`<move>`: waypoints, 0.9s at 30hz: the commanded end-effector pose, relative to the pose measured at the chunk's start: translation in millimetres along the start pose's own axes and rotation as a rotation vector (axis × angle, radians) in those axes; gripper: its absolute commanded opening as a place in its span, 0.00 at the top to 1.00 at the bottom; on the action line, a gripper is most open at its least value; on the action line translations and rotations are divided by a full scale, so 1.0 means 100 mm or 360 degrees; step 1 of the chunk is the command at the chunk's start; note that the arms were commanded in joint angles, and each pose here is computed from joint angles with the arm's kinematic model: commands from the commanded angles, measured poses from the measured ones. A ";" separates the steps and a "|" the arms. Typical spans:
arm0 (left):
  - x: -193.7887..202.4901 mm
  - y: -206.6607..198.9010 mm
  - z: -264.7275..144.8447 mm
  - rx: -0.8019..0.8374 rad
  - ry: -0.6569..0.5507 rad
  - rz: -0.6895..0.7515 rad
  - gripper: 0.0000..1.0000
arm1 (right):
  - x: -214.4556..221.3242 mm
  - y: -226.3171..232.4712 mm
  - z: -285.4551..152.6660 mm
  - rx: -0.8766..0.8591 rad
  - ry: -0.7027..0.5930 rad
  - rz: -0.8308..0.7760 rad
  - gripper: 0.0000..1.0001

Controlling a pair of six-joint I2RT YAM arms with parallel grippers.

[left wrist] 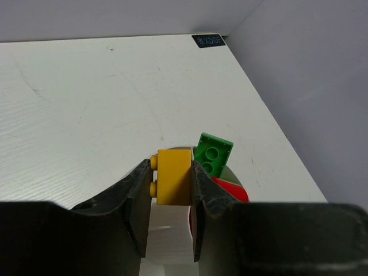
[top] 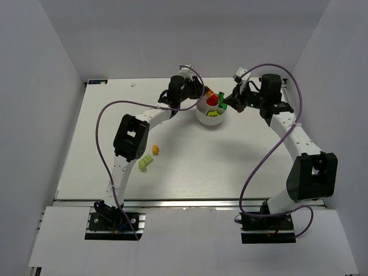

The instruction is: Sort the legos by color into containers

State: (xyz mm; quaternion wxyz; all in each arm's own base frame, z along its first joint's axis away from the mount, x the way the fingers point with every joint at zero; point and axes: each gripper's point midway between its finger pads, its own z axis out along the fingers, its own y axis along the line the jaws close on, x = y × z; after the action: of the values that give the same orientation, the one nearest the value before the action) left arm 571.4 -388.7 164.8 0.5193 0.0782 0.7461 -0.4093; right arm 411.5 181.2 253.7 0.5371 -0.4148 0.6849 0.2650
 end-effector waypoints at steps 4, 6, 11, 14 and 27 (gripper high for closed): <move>-0.21 -0.13 -0.02 0.0001 -0.0060 0.0065 0.89 | -0.09 -0.01 -0.03 -0.0003 -0.0054 -0.0010 1.00; -0.20 -0.12 -0.02 -0.0009 -0.0058 0.0073 0.86 | -0.09 -0.01 -0.03 -0.0004 -0.0056 -0.0010 1.00; -0.18 -0.09 -0.05 -0.0044 -0.0041 0.0097 0.75 | -0.09 0.00 -0.03 -0.0004 -0.0058 -0.0009 1.00; -0.22 -0.10 -0.07 -0.0076 -0.0050 0.0108 0.56 | -0.08 0.00 -0.03 -0.0003 -0.0054 -0.0005 1.00; -0.77 -0.44 -0.23 -0.0054 -0.0205 0.0162 0.38 | -0.13 0.02 -0.05 -0.0015 -0.0069 -0.0024 1.00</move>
State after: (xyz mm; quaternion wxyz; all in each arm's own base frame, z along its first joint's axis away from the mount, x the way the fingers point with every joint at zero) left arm 572.6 -382.9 146.7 0.5203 0.0792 0.7705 -0.3595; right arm 409.7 180.4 250.5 0.5321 -0.4075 0.6902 0.2729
